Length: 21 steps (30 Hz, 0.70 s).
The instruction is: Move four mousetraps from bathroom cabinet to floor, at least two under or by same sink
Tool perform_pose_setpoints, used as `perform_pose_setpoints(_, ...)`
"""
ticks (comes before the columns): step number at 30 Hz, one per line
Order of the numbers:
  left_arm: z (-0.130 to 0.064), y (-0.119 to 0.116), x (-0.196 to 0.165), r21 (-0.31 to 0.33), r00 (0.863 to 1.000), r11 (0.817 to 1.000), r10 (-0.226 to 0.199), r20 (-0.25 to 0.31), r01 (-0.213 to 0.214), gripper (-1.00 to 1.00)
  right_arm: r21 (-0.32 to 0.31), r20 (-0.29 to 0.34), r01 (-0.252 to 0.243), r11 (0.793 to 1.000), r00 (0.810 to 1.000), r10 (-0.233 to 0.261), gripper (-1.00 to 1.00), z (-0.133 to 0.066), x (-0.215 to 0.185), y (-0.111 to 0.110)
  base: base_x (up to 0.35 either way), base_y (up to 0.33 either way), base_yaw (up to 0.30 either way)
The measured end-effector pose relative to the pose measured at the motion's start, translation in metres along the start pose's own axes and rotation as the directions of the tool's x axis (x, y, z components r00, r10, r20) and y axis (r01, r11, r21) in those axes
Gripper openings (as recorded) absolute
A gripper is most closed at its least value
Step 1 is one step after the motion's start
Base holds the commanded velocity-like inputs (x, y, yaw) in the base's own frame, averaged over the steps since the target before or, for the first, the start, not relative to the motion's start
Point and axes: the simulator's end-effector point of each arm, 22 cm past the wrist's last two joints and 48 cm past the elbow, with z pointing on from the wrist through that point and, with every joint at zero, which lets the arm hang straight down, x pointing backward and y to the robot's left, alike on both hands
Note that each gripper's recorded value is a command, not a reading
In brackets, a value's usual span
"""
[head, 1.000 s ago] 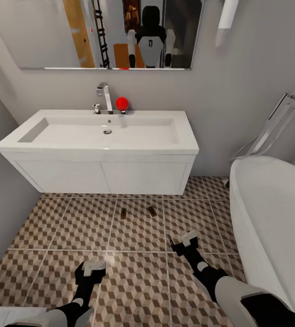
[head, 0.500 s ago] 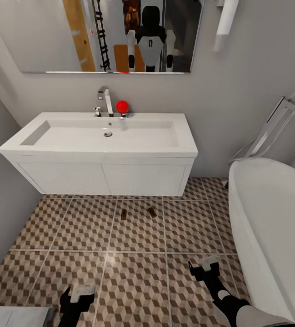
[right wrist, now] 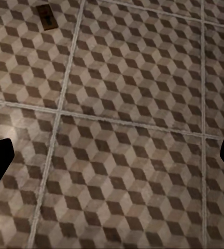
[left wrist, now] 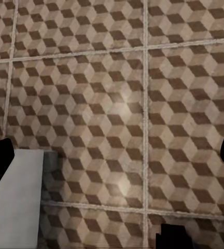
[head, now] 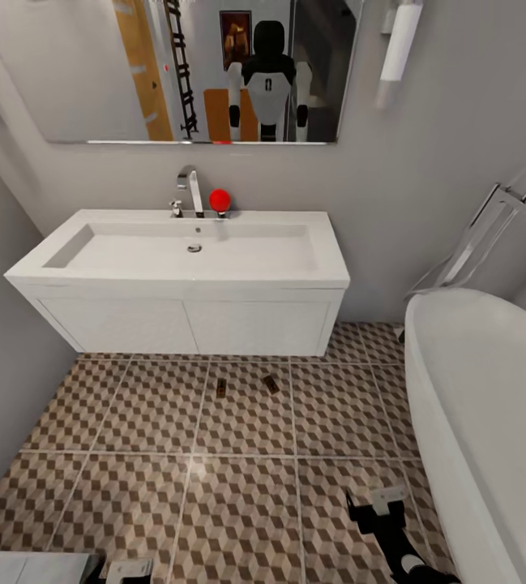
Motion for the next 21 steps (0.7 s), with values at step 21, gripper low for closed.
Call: perform_pose_setpoints(21, -0.030, 0.008, -0.013, -0.009, 1.000, 1.000, -0.012, 0.006, 0.012, 1.00, 0.037, -0.038, -0.060, 0.997, 0.997, 0.062, 1.00, -0.046, 0.015, -0.006, 0.000, 0.000, 0.000)
